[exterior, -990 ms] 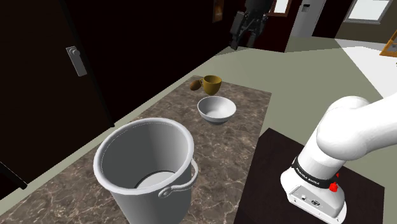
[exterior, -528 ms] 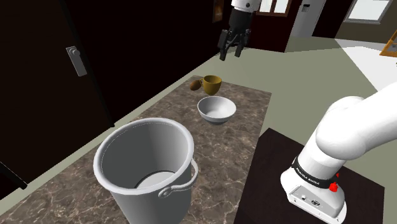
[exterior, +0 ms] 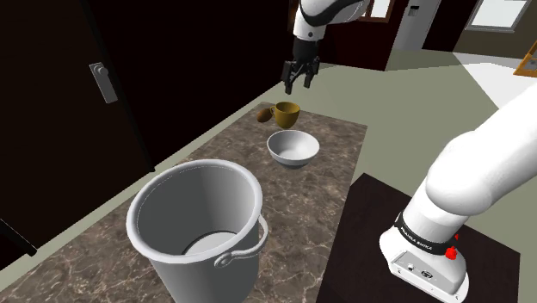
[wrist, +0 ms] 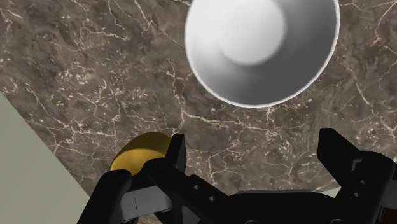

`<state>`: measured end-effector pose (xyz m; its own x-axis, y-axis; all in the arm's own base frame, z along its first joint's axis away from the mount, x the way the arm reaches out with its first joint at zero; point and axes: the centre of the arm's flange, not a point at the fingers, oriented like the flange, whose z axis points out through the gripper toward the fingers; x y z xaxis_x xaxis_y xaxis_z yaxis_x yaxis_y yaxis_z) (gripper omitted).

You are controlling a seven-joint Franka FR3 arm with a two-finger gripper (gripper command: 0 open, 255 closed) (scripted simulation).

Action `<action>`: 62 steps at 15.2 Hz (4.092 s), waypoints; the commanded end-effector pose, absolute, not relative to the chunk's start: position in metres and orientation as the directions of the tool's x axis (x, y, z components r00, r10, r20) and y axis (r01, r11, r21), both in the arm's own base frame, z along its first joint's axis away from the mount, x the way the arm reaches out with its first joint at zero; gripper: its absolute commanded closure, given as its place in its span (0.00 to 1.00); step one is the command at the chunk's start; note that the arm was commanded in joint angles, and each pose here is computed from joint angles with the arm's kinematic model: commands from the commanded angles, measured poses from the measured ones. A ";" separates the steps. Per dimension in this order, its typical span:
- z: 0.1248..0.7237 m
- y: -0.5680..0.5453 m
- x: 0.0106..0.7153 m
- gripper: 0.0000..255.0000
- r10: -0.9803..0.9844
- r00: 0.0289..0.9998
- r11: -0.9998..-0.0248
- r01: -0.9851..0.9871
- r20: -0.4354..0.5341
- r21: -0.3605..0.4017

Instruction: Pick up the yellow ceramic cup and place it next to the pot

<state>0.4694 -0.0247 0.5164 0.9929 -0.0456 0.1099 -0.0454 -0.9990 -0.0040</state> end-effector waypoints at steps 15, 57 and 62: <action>0.379 -0.089 0.623 0.00 -0.031 0.998 -0.995 -0.036 0.046 0.095; 0.395 -0.103 0.644 1.00 -0.030 0.999 -0.994 -0.034 0.037 0.108; 0.422 -0.103 0.644 1.00 -0.030 0.999 -0.994 -0.034 0.037 0.108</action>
<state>0.6425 -0.1015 0.4165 0.9989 -0.0302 0.0369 -0.0340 -0.9936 0.1076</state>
